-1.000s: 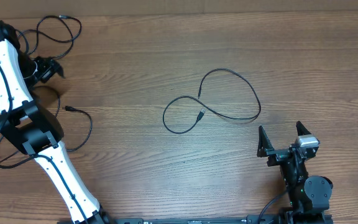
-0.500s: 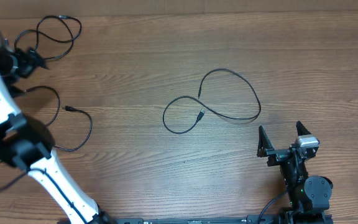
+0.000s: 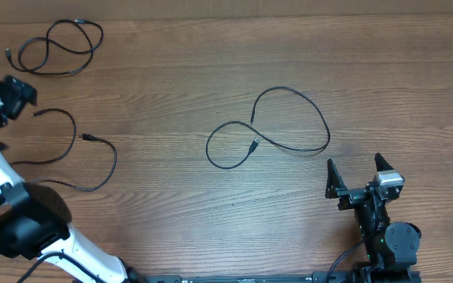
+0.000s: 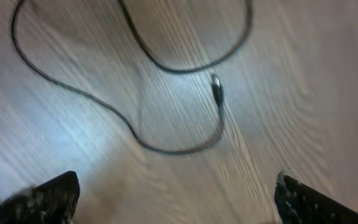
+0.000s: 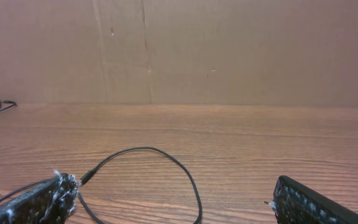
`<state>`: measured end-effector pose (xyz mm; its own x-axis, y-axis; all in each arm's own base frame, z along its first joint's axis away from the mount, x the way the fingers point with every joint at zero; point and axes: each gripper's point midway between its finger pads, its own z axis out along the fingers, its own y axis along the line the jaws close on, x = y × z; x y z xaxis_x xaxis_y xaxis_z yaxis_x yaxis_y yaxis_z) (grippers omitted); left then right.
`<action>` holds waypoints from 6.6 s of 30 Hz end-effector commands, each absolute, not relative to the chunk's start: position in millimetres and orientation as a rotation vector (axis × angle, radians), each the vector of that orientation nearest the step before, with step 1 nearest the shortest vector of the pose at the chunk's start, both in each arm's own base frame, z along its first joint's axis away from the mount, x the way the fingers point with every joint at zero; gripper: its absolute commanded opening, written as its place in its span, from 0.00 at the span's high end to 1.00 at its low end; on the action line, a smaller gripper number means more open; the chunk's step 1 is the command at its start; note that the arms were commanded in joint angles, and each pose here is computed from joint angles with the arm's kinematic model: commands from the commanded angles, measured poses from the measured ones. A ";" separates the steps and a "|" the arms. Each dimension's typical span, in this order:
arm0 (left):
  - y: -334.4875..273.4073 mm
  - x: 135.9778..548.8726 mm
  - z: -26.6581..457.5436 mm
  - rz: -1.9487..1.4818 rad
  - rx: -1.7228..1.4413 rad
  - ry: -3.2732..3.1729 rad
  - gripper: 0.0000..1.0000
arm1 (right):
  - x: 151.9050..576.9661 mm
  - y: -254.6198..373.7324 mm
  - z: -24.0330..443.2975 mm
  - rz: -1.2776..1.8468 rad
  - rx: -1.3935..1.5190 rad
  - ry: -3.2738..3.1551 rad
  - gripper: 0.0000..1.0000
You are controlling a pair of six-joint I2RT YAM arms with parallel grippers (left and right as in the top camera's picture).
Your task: Untangle cables
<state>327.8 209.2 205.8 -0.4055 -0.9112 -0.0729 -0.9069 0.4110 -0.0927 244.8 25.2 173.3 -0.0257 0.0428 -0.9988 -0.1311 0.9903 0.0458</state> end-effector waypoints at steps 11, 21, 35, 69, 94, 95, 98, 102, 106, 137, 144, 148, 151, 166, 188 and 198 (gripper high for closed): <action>247.2 248.0 72.7 -0.037 -2.275 2.353 0.00 | 244.9 26.6 170.6 0.143 -0.075 1.591 0.00; 263.2 261.9 32.9 -0.032 -2.216 2.246 0.42 | 244.9 26.6 170.6 0.143 -0.075 1.591 0.00; 307.0 366.0 81.8 -0.297 -1.585 2.169 0.96 | 244.9 26.6 170.6 0.143 -0.075 1.591 0.00; 344.6 297.9 85.1 0.324 -1.625 2.427 0.07 | 244.9 26.6 170.6 0.143 -0.075 1.591 0.00; 328.4 330.6 -3.0 0.061 -1.397 2.540 0.39 | 244.9 26.6 170.6 0.143 -0.075 1.591 0.00; 327.1 331.6 -5.7 0.046 -1.397 2.542 0.50 | 244.9 26.6 170.6 0.143 -0.075 1.591 0.00; 327.2 336.5 -5.0 0.015 -1.444 2.494 0.79 | 244.9 26.6 170.6 0.143 -0.075 1.591 0.00; 324.5 349.0 2.5 -0.094 -1.579 2.369 0.90 | 244.9 26.6 170.6 0.143 -0.075 1.591 0.00; 308.1 378.1 17.2 -0.395 -1.711 2.182 0.96 | 244.9 26.6 170.6 0.143 -0.075 1.591 0.00; 294.9 442.0 75.8 -0.757 -1.322 2.062 0.21 | 244.9 26.6 170.6 0.143 -0.075 1.591 0.00; 311.3 447.0 115.3 -0.319 -1.223 2.213 0.21 | 244.9 26.6 170.6 0.143 -0.075 1.591 0.00; 287.4 472.6 136.8 -0.223 -0.974 2.295 0.21 | 244.9 26.6 170.6 0.143 -0.075 1.591 0.00; 269.3 486.5 131.5 -0.144 -0.885 2.344 0.23 | 244.9 26.6 170.6 0.143 -0.075 1.591 0.00; 252.7 530.5 50.3 0.163 -0.838 2.405 0.96 | 244.9 26.6 170.6 0.143 -0.075 1.591 0.00; 256.5 495.5 -15.2 0.158 -0.851 2.608 0.96 | 244.9 26.6 170.6 0.143 -0.075 1.591 0.00; 255.6 437.6 -30.7 0.137 -0.972 2.799 0.96 | 244.9 26.6 170.6 0.143 -0.075 1.591 0.00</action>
